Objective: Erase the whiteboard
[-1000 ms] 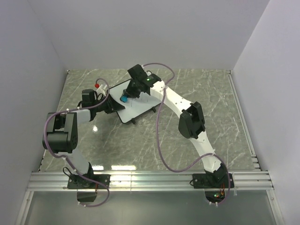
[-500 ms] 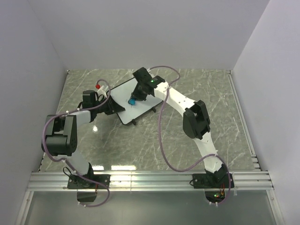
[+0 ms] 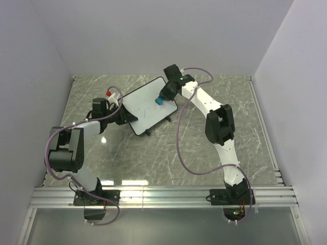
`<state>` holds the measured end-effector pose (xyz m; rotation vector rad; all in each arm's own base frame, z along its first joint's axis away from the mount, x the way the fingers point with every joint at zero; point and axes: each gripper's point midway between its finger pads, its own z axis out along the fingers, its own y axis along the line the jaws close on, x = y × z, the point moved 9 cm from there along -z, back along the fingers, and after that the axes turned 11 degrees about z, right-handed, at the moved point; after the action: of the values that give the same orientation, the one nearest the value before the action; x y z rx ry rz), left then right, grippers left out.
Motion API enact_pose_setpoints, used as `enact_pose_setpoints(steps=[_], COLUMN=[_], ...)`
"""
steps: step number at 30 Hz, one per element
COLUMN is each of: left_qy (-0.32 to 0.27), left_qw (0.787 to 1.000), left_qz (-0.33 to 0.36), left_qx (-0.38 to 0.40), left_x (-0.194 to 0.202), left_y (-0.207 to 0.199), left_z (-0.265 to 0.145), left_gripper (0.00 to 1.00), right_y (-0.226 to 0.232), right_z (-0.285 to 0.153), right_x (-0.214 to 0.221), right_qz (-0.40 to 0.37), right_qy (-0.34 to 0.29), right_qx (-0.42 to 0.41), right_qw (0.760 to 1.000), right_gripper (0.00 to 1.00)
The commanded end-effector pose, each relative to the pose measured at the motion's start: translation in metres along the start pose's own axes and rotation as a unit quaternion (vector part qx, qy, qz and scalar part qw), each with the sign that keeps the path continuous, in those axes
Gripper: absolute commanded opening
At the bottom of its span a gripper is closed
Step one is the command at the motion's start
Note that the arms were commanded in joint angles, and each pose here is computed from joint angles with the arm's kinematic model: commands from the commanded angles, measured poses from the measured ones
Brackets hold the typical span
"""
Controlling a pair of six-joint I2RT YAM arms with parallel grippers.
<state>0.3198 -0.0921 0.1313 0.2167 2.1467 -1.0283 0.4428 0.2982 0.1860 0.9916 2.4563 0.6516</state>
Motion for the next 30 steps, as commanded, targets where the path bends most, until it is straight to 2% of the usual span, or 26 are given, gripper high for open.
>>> enact_pose_setpoints(steps=[1, 5, 9, 18, 21, 30], left_qy=[0.093, 0.096, 0.098, 0.094, 0.097, 0.098], left_qw=[0.992, 0.992, 0.992, 0.993, 0.992, 0.992], left_qz=[-0.049, -0.044, -0.046, -0.037, -0.035, -0.031], left_qx=[-0.07, -0.068, -0.068, -0.068, -0.067, -0.074], left_x=[0.048, 0.048, 0.05, 0.045, 0.045, 0.043], left_y=[0.009, 0.008, 0.009, 0.011, 0.011, 0.011], left_z=[-0.004, -0.002, -0.001, 0.006, 0.008, 0.008], left_gripper=[0.0, 0.0, 0.0, 0.0, 0.0, 0.0], right_y=[-0.009, -0.011, -0.007, 0.001, 0.002, 0.013], right_z=[0.039, 0.045, 0.044, 0.009, 0.002, -0.012], right_x=[-0.027, -0.026, -0.003, 0.122, 0.15, 0.193], right_qz=[0.056, 0.07, 0.055, 0.0, -0.019, -0.063], right_qy=[-0.043, -0.025, -0.001, 0.119, 0.156, 0.212], right_qx=[0.005, 0.002, -0.003, -0.028, -0.022, -0.047], right_qw=[0.998, 0.997, 0.998, 0.993, 0.987, 0.974], right_gripper=[0.0, 0.0, 0.0, 0.0, 0.0, 0.0])
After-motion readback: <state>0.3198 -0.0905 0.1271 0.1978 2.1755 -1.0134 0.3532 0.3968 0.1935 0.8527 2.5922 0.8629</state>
